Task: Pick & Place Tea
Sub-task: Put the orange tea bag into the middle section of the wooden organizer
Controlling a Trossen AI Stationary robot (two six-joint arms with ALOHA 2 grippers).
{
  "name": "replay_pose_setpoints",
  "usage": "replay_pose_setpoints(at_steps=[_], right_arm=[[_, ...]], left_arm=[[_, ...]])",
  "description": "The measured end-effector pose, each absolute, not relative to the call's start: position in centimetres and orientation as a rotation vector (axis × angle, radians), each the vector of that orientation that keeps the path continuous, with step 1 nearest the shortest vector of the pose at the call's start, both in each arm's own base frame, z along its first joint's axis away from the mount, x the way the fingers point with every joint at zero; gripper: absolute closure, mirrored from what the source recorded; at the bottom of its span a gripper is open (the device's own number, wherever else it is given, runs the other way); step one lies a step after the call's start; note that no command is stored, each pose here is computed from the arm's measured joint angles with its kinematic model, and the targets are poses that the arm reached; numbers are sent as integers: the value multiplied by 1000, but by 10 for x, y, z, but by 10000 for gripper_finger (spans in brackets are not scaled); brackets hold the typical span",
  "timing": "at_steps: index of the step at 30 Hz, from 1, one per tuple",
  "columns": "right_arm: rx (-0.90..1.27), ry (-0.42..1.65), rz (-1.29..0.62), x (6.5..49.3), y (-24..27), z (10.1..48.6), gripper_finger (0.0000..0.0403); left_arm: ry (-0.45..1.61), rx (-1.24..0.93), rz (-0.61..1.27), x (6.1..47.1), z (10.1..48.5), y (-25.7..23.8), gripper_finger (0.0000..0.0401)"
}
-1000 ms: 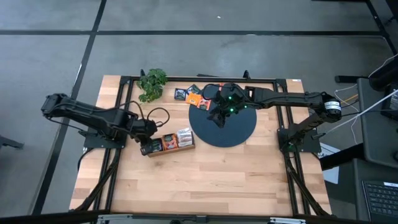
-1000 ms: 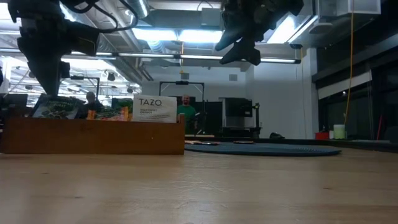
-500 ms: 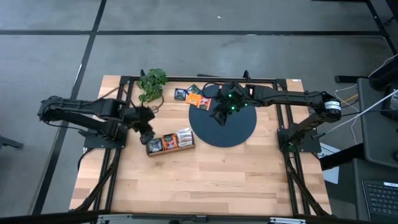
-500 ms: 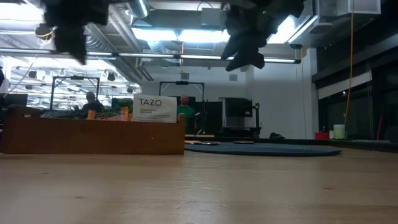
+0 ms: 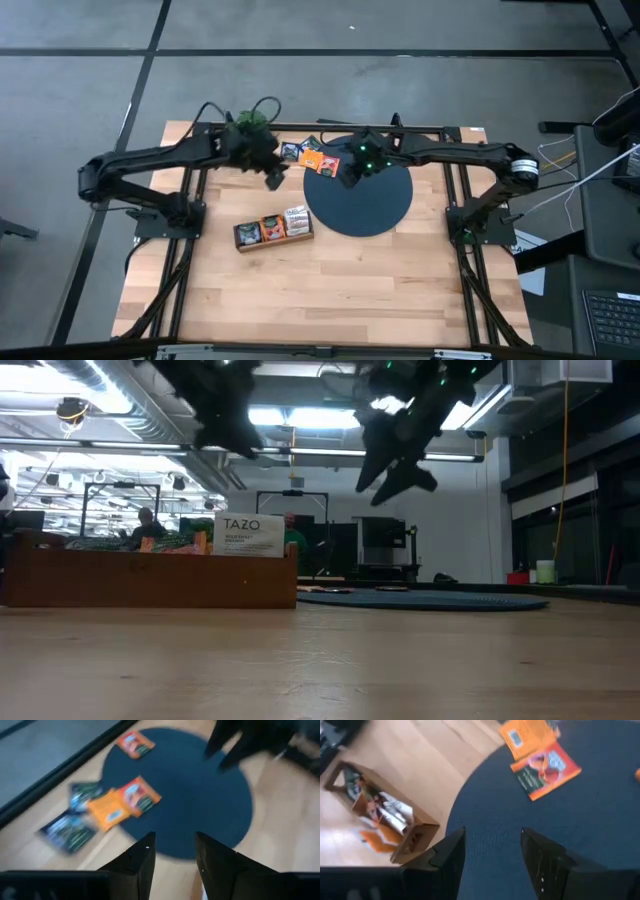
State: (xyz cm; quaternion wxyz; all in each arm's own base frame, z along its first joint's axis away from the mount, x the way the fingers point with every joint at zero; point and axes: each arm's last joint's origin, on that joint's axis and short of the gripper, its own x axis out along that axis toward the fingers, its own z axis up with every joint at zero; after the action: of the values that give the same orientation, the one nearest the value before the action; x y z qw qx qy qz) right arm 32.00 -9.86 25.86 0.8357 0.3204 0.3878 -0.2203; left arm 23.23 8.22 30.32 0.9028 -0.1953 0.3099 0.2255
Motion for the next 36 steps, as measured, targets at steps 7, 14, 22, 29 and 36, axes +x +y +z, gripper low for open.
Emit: replay_pose_setpoints(at_steps=[7,14,22,29,36], right_arm=[[827,834,-523,336,-106,231,212],[887,763,-630,342,-116,223,212],[898,743,-682,336,-135,222,213],[791,772,-668,328,-158,218,244],[721,797,-612,323,-168,217,273]], left_arm=[[615,-439,347,264,280,114,277],[744,-420,372,279,243,133,297],[742,-361,317,301,221,132,322],[658,-333,327,310,224,134,350],[690,-320,322,323,200,137,387]])
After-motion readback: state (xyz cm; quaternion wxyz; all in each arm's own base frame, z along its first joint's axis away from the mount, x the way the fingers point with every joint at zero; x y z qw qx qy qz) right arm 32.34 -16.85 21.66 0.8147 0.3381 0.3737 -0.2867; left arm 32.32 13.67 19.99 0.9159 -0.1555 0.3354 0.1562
